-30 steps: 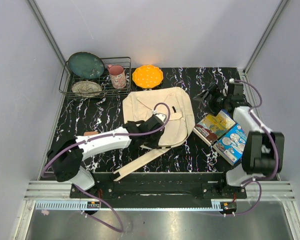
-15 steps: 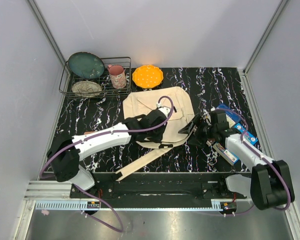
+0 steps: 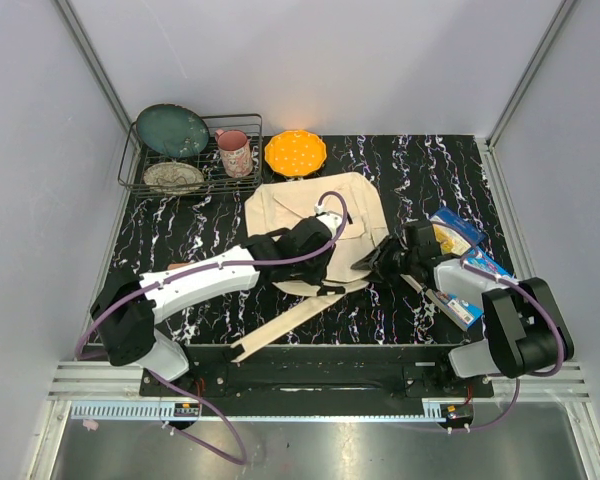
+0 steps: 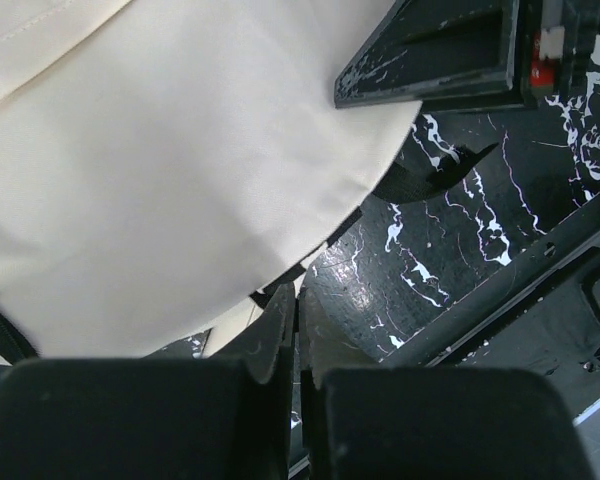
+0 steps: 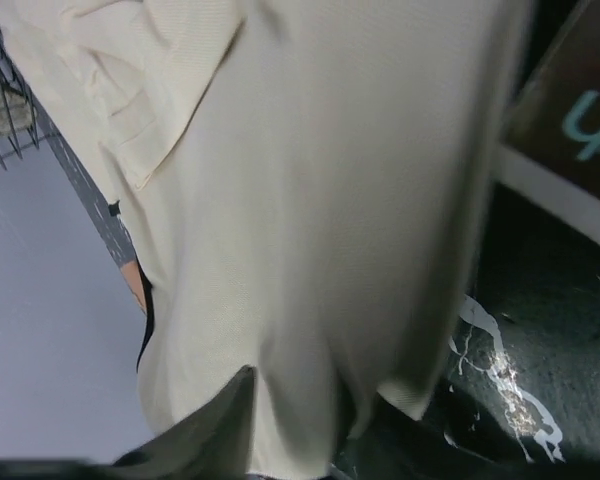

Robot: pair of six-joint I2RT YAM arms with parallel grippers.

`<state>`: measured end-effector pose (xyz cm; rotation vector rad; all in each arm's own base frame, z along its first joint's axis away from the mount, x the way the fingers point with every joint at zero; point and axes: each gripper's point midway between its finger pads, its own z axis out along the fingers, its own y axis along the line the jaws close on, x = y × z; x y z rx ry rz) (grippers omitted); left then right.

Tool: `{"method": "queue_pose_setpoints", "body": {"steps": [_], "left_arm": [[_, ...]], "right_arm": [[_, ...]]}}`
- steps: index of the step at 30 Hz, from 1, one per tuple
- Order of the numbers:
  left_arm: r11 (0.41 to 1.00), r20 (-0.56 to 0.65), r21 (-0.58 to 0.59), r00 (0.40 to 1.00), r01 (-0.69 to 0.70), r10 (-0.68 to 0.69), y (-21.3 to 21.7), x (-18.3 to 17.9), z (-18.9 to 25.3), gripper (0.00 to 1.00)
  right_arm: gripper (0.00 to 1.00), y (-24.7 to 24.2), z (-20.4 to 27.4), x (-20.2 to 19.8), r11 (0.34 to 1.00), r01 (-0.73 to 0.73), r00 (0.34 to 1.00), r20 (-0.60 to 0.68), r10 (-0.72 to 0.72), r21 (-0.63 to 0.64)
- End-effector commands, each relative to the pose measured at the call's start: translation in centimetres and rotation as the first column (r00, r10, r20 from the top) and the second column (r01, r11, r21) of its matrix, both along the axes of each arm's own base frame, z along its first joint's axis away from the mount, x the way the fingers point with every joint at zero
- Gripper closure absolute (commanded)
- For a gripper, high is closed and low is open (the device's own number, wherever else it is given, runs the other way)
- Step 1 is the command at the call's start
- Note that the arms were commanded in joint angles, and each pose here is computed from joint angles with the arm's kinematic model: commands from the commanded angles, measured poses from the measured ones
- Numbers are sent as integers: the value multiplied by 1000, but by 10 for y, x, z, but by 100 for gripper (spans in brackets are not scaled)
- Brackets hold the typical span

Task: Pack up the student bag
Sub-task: Unzip the student bag at the center of the board.

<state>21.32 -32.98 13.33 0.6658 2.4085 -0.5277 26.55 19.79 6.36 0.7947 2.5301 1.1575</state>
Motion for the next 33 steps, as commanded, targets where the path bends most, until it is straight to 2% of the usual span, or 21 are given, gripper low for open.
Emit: {"method": "queue_pose_setpoints", "body": {"steps": [1, 3, 6, 8, 13, 14, 15, 16, 17, 19, 21, 22, 24, 27, 29, 30, 31, 32, 33], "left_arm": [[994, 53, -107, 998, 21, -16, -12, 3, 33, 100], [996, 58, -86, 998, -9, 14, -3, 4, 30, 100], [997, 67, -54, 996, -61, 65, 17, 2, 21, 100], [996, 68, -39, 994, -82, 85, 29, -1, 14, 100], [995, 72, -13, 992, -104, 104, 41, -3, 7, 100], [995, 69, -24, 993, -94, 95, 38, -3, 8, 100], [995, 73, -42, 993, -86, 89, 33, -1, 11, 100], [995, 75, -60, 994, -79, 84, 29, 0, 16, 100], [996, 65, -65, 996, -64, 68, 24, -1, 15, 100], [995, 65, -87, 996, -49, 54, 16, 0, 22, 100], [995, 66, -86, 997, -43, 49, 10, 4, 23, 100], [995, 69, -87, 996, -42, 48, 8, 6, 24, 100], [996, 69, -87, 997, -38, 44, 4, 8, 24, 100], [994, 73, -104, 997, -11, 19, -4, 9, 29, 100], [993, 61, -120, 998, 18, -10, -9, 4, 28, 100], [993, 50, -116, 999, 23, -18, -8, 2, 25, 94], [992, 38, -117, 999, 36, -32, -9, -2, 23, 57], [993, 36, -112, 999, 32, -28, -6, -3, 22, 42], [995, 21, -101, 1000, 16, -14, 1, -7, 14, 34]], "right_arm": [[85, 4, 25, 37, 999, 30, 989, 143, -27, -16], [100, -1, 28, 47, 997, 51, 984, 175, -41, -54], [100, -8, 30, 58, 991, 65, 977, 210, -40, -113], [100, -11, 24, 57, 987, 57, 982, 188, -28, -151], [99, -8, 15, 58, 986, 18, 984, 179, 12, -164], [93, -4, 16, 55, 989, -8, 984, 172, 34, -150], [63, -4, 16, 55, 989, -14, 984, 173, 40, -147], [45, -2, 19, 54, 990, -24, 983, 176, 48, -136], [30, -2, 21, 52, 989, -34, 981, 185, 61, -144], [17, -8, 32, 43, 985, -36, 981, 183, 68, -169], [13, -11, 59, 33, 985, -41, 968, 237, 81, -168], [10, -12, 60, 19, 986, -55, 974, 207, 87, -156], [10, -12, 82, 5, 996, -22, 975, 218, 42, -92], [13, 0, 89, -14, 998, 10, 988, 151, -20, 63], [14, 4, 85, -16, 994, 39, 991, 122, -52, 105], [14, 3, 82, -14, 994, 52, 990, 126, -64, 94], [14, -3, 76, -11, 994, 93, 988, 118, -99, 58], [13, -5, 74, -9, 993, 104, 987, 121, -109, 50], [13, -5, 77, -6, 993, 103, 983, 146, -110, 54]]}}
